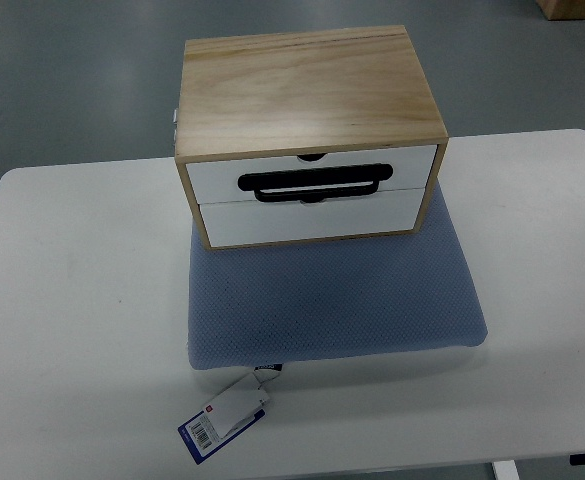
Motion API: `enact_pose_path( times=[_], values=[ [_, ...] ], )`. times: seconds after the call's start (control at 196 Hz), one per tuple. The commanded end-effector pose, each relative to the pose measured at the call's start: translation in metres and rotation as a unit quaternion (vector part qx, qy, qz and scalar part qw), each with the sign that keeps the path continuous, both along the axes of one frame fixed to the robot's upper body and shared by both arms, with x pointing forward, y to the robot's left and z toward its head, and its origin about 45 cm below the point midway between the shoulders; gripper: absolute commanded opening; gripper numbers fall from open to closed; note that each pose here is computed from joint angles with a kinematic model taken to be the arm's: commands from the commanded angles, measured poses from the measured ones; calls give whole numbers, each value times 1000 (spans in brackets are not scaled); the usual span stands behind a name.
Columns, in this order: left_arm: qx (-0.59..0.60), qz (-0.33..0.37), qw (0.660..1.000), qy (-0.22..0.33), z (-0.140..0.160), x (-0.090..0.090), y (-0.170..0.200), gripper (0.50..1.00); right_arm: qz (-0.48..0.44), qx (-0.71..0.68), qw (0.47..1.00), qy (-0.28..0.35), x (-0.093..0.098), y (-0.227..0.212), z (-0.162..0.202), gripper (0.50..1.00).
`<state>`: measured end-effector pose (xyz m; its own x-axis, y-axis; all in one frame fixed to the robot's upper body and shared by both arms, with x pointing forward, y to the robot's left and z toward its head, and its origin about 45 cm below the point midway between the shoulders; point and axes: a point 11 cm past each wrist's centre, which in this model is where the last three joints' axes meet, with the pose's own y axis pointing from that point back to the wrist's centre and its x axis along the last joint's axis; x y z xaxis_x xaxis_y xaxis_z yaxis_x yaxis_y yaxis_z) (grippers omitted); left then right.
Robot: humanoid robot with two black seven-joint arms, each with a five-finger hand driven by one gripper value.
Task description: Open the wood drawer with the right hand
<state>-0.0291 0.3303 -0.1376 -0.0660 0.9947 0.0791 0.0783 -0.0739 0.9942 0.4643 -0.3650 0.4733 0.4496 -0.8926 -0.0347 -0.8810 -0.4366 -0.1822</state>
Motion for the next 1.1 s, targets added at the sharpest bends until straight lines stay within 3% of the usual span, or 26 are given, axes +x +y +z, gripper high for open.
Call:
enact_pose_path(
  times=[0.0, 0.056, 0.061, 0.138, 0.542, 0.803, 1.094],
  values=[
    [0, 0, 1000, 0, 0, 0, 0, 1000, 78, -51, 996, -16, -11, 32, 4, 930],
    [0, 0, 1000, 0, 0, 0, 0, 1000, 86, -57, 994, -18, -13, 35, 5, 930],
    [0, 0, 1000, 0, 0, 0, 0, 1000, 124, -81, 989, -25, -19, 51, 5, 930],
    [0, 0, 1000, 0, 0, 0, 0, 1000, 177, -127, 976, -26, -30, 74, 3, 930],
    [0, 0, 1000, 0, 0, 0, 0, 1000, 273, -309, 910, -38, -57, 153, -7, 930],
    [0, 0, 1000, 0, 0, 0, 0, 1000, 329, -453, 828, -17, -67, 212, -55, 928],
    [0, 0, 1000, 0, 0, 0, 0, 1000, 356, -519, 777, 33, -78, 228, -94, 924]
  ],
)
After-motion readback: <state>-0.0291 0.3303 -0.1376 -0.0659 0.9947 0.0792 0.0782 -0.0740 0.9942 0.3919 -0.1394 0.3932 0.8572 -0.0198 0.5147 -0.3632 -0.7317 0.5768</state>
